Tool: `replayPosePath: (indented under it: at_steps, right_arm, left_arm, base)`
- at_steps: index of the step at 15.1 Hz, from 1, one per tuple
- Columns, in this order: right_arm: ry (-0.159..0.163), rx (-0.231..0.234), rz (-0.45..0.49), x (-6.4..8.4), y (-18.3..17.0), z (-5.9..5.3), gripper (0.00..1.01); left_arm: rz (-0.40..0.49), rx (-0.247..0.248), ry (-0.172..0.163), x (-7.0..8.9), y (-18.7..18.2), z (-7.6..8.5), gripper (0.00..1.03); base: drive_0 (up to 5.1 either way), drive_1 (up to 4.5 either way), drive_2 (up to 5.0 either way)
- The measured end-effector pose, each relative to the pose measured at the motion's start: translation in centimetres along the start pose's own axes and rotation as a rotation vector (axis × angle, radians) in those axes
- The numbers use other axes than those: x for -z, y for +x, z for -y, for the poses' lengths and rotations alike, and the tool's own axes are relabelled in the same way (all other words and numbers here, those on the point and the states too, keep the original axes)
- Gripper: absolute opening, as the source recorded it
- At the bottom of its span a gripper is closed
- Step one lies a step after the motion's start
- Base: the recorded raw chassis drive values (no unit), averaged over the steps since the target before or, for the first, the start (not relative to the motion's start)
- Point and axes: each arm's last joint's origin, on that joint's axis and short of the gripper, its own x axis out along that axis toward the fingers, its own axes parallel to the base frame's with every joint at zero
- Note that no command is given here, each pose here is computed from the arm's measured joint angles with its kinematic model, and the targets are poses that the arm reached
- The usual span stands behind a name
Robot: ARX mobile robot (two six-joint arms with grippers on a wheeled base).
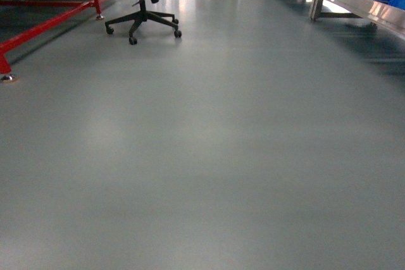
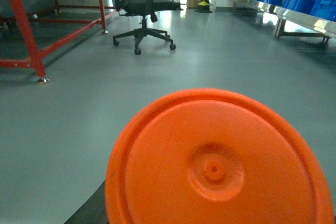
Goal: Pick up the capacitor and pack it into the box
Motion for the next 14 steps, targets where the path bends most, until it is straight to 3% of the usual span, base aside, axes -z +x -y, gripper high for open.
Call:
replayPosePath:
  at_steps: [14]
  right_arm:
    - [0.0,0.002,0.0,0.0,0.0,0.01,0.98]
  left_arm:
    - [0.001,-0.002,0.0,-0.01,0.0,-0.01,0.44]
  base:
    - [-5.0,2.47,2.5]
